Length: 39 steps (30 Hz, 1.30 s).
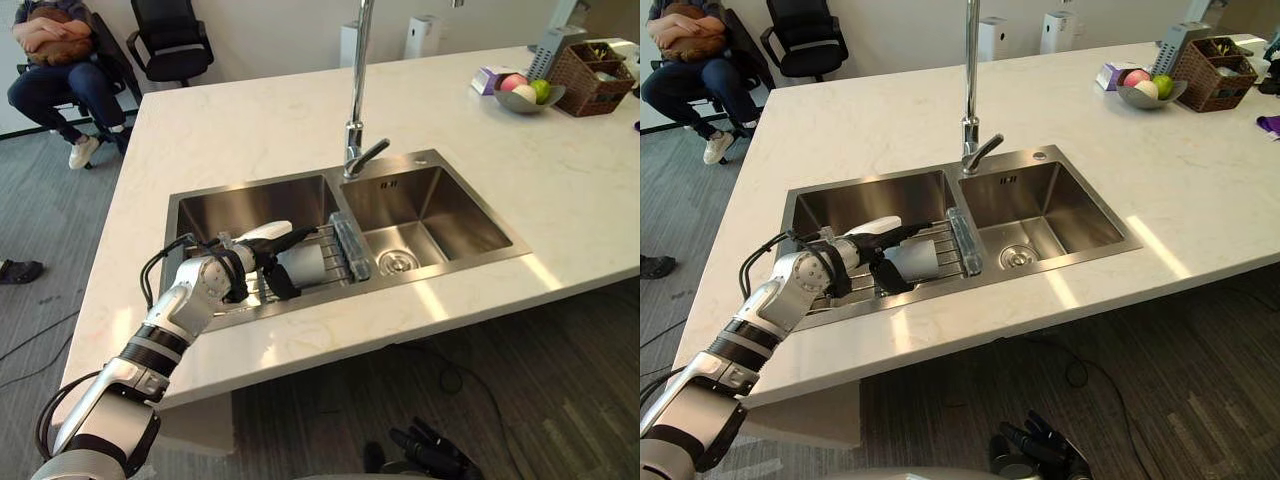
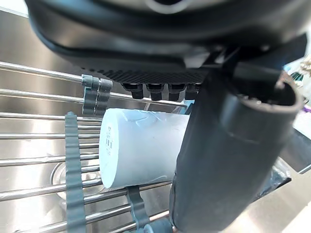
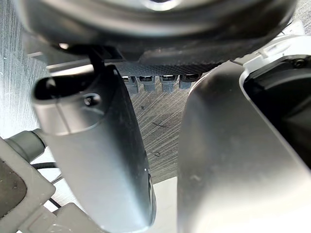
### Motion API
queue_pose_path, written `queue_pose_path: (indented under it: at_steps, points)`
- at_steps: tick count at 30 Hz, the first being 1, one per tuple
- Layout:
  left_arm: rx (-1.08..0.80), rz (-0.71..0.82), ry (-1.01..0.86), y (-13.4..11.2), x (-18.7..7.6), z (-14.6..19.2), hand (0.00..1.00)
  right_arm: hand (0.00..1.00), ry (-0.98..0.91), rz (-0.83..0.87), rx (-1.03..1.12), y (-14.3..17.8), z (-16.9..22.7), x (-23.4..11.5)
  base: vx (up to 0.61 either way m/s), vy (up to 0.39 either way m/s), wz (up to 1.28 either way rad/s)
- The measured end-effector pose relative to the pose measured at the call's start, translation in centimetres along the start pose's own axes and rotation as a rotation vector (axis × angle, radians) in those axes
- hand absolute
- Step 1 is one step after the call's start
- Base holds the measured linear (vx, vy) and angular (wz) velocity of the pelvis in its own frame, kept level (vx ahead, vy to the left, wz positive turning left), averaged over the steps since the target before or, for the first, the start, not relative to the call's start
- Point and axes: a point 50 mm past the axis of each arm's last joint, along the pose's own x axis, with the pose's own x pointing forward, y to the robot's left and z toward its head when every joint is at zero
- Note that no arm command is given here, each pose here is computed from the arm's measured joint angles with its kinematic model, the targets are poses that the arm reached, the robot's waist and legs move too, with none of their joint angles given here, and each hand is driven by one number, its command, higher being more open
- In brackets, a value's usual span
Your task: Walk over to the sink, pick up the cup, carry it to the dishwasher, place the cup inside the dishwasher, then close the dishwasher door
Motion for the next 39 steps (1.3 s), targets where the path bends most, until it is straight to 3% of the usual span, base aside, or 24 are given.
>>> queue_pose_path:
  at_steps: [9, 27, 28, 39]
  points:
    - [0.015, -0.099, 0.053, 0.2, 0.7, -0.7, 1.00, 1.00, 0.001, 0.004, 0.001, 0.1, 0.1, 0.1, -0.04, -0.017, -0.04]
    - [-0.016, -0.135, 0.161, 0.3, 1.5, -2.0, 1.00, 1.00, 0.012, 0.008, 0.007, 0.1, 0.1, 0.1, -0.04, -0.017, -0.01]
    - [-0.033, -0.133, 0.163, 0.2, 1.6, -2.1, 0.00, 1.00, 0.012, 0.008, 0.007, 0.1, 0.1, 0.1, 0.00, 0.000, 0.00]
    - [-0.092, -0.030, 0.230, 0.0, 1.9, -3.5, 0.00, 1.00, 0.017, 0.015, 0.007, 0.1, 0.2, 0.1, 0.00, 0.000, -0.02]
